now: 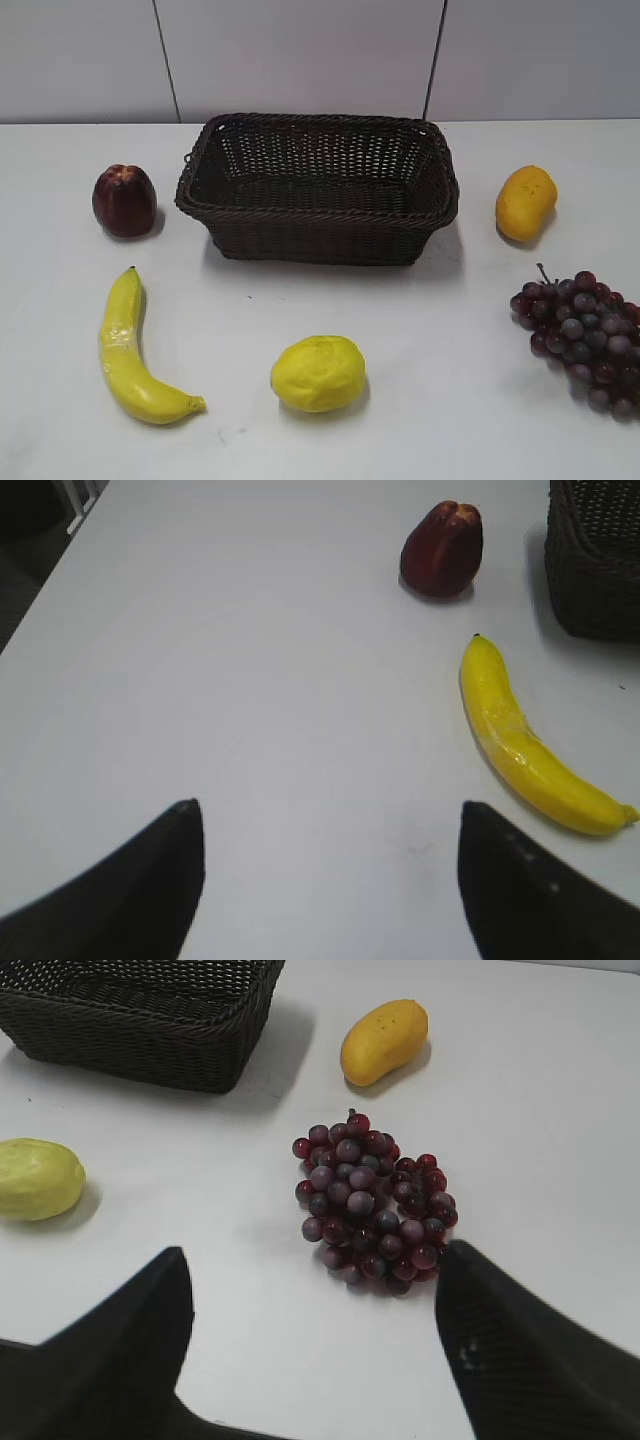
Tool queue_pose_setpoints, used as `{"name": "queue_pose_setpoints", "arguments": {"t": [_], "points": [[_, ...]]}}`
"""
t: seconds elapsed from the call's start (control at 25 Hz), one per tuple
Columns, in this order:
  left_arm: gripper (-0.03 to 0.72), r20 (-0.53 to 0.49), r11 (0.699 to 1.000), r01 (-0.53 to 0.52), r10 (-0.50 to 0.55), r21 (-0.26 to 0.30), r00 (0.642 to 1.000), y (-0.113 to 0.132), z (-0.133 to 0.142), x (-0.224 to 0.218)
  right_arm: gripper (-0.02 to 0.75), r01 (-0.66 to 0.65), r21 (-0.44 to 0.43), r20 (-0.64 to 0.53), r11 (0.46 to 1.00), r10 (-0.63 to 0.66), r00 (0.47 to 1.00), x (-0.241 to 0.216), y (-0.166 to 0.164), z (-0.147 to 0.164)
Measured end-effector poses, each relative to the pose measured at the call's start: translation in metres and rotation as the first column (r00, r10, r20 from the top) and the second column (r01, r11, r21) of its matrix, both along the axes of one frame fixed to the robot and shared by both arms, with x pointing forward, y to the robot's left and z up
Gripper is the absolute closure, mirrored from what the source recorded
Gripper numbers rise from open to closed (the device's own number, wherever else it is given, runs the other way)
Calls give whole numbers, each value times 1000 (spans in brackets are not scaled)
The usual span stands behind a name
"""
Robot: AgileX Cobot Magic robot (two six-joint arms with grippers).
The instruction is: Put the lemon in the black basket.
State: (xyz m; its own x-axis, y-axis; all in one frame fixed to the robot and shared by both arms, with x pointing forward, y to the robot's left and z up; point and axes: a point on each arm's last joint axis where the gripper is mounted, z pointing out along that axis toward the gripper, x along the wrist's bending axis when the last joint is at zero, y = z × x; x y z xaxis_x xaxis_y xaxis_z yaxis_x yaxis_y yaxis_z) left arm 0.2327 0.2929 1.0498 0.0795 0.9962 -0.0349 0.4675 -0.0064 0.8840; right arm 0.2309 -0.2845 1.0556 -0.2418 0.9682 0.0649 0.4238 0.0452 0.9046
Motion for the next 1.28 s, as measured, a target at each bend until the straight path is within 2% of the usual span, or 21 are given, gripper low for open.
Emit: {"name": "queue_pose_setpoints", "arguments": {"t": [0.16, 0.32, 0.52, 0.76, 0.96, 1.08, 1.28], "points": [[99, -14, 1000, 0, 0, 0, 1000, 0, 0, 2, 167, 0, 0, 0, 1000, 0, 1000, 0, 0, 0], [99, -124, 1000, 0, 0, -1, 992, 0, -1, 19, 167, 0, 0, 0, 1000, 0, 1000, 0, 0, 0], [99, -275, 1000, -2, 1, -1, 961, 0, -3, 45, 167, 0, 0, 0, 1000, 0, 1000, 0, 0, 0], [99, -350, 1000, -8, 8, 2, 937, 1, 10, 78, 167, 0, 0, 0, 1000, 0, 1000, 0, 0, 0], [99, -433, 1000, -6, 14, 19, 901, 3, 15, 106, 167, 0, 0, 0, 1000, 0, 1000, 0, 0, 0], [99, -470, 999, 24, -8, 29, 883, 0, 17, 121, 167, 0, 0, 0, 1000, 0, 1000, 0, 0, 0], [99, -520, 988, 149, -105, 43, 847, -17, 16, 143, 167, 0, 0, 0, 1000, 0, 1000, 0, 0, 0]]}}
